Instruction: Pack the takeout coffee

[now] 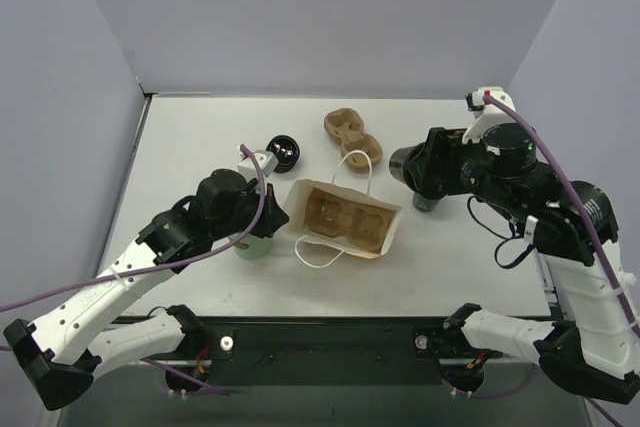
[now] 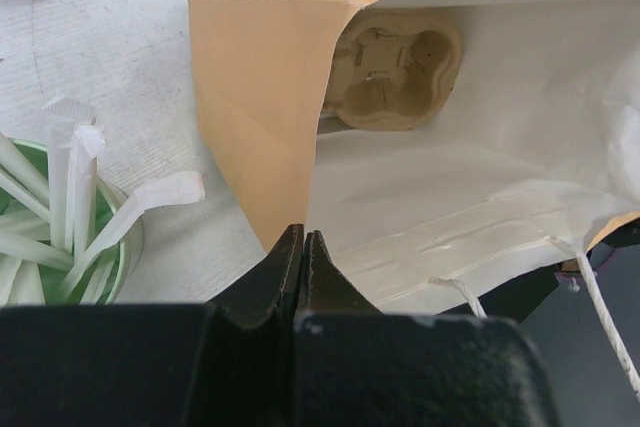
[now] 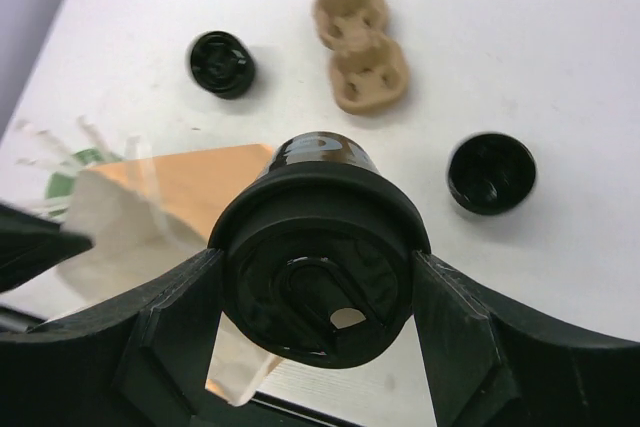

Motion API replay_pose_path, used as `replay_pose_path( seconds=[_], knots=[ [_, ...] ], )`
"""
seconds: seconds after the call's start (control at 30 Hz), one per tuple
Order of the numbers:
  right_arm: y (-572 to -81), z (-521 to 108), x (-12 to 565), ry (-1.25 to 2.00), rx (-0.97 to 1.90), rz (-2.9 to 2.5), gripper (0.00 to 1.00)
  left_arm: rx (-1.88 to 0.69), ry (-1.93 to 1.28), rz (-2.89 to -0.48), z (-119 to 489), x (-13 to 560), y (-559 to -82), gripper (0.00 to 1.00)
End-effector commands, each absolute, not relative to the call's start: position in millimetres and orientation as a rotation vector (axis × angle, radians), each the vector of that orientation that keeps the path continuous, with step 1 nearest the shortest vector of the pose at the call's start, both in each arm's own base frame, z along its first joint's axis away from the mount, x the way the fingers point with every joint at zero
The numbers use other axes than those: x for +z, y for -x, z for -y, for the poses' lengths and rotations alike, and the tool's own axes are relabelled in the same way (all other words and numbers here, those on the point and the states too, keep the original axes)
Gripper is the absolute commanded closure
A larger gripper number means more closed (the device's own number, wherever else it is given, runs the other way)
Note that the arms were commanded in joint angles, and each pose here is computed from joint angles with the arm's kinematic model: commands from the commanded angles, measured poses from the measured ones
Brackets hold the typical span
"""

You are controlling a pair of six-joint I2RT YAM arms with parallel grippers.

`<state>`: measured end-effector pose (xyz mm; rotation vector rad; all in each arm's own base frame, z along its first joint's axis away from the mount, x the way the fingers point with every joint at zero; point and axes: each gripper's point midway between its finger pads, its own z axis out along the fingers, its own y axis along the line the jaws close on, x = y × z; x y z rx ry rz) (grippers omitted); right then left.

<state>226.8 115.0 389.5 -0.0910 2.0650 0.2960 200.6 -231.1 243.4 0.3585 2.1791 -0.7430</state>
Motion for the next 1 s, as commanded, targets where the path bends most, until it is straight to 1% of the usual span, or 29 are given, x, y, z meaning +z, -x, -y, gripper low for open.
replay_pose_path(
  seconds=[0.0, 0.13, 0.17, 0.43, 0.77, 0.87, 0.97],
  knots=[
    [-214.9, -139.3, 426.3, 0.260, 0.344, -1.954, 0.50, -0.790, -0.344, -2.093, 237.0, 281.0, -204.9, 1.00],
    [-206.0, -181.3, 445.1, 0.433, 0.428, -1.869, 0.50, -0.790, -0.340, -2.099, 238.1, 280.6, -205.8, 1.00],
    [-197.6, -195.9, 448.2, 0.517, 0.446, -1.841, 0.50, -0.791, -0.337, -2.103, 238.2, 279.9, -205.7, 1.00],
    [-191.4, -248.6, 467.9, 0.646, 0.493, -1.759, 0.50, -0.776, -0.291, -2.125, 235.5, 275.2, -207.5, 1.00],
    [-175.4, -269.4, 492.7, 0.718, 0.595, -1.659, 0.50, -0.779, -0.272, -2.156, 238.2, 269.1, -208.3, 1.00],
    [-169.1, -276.4, 485.7, 0.768, 0.624, -1.665, 0.51, -0.789, -0.267, -2.152, 239.4, 270.5, -208.4, 1.00],
    [-169.2, -271.3, 459.2, 0.827, 0.559, -1.714, 0.51, -0.797, -0.272, -2.128, 240.9, 275.3, -210.3, 1.00]
  ],
)
